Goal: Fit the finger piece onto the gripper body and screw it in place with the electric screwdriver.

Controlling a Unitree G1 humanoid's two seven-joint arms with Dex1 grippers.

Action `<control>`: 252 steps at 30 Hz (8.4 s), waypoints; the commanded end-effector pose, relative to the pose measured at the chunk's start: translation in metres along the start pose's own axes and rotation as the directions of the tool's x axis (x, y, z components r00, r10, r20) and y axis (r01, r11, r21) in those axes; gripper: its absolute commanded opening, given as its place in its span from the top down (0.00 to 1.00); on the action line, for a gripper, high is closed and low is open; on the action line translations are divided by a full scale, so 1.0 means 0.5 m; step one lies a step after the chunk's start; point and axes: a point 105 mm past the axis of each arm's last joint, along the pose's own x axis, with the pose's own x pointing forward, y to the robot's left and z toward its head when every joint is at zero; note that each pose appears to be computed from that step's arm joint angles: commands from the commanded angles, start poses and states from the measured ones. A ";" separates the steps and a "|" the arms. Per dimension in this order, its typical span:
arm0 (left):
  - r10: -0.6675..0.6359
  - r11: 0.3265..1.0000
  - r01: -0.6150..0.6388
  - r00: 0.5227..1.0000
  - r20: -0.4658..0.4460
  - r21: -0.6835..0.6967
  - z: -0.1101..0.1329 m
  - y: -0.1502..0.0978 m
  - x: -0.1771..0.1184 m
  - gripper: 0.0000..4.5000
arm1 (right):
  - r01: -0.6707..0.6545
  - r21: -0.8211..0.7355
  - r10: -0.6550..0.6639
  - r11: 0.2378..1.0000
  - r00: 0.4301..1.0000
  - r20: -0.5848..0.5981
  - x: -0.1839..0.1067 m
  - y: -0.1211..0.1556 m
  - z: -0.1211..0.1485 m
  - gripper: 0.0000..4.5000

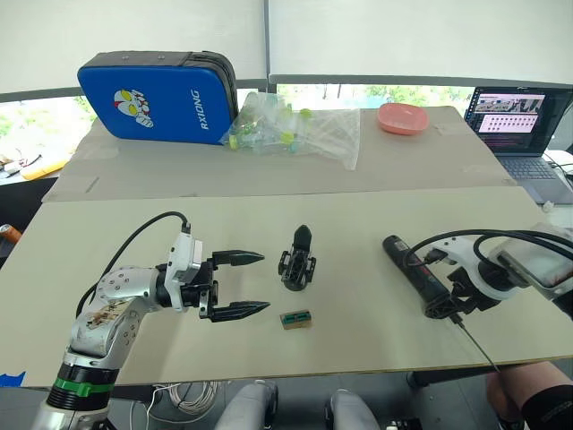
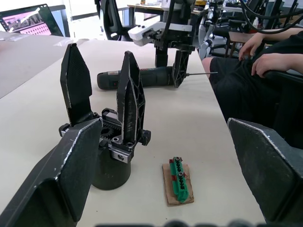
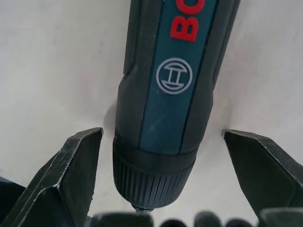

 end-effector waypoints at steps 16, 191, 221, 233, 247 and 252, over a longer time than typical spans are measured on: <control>0.003 1.000 -0.003 1.000 0.001 0.030 0.024 -0.005 -0.003 0.00 | 0.009 -0.103 -0.015 0.995 0.998 -0.055 0.034 -0.019 0.000 0.56; -0.030 0.997 0.015 0.979 -0.204 -0.077 -0.214 -0.052 0.126 0.00 | 0.155 -0.706 0.714 0.691 0.004 0.700 -0.101 0.379 0.182 0.58; -0.028 0.997 0.012 0.979 -0.204 -0.081 -0.214 -0.051 0.125 0.00 | 0.140 -0.720 0.727 0.680 -0.001 0.687 -0.102 0.380 0.181 0.58; -0.027 0.996 0.010 0.979 -0.204 -0.083 -0.215 -0.052 0.126 0.00 | 0.131 -0.725 0.732 0.676 -0.015 0.681 -0.106 0.378 0.179 0.58; -0.033 0.996 0.016 0.978 -0.207 -0.084 -0.216 -0.055 0.125 0.00 | 0.117 -0.726 0.732 0.678 -0.020 0.681 -0.104 0.377 0.173 0.58; -0.036 0.996 0.019 0.977 -0.209 -0.083 -0.217 -0.055 0.125 0.00 | 0.119 -0.725 0.732 0.678 -0.024 0.681 -0.106 0.376 0.172 0.58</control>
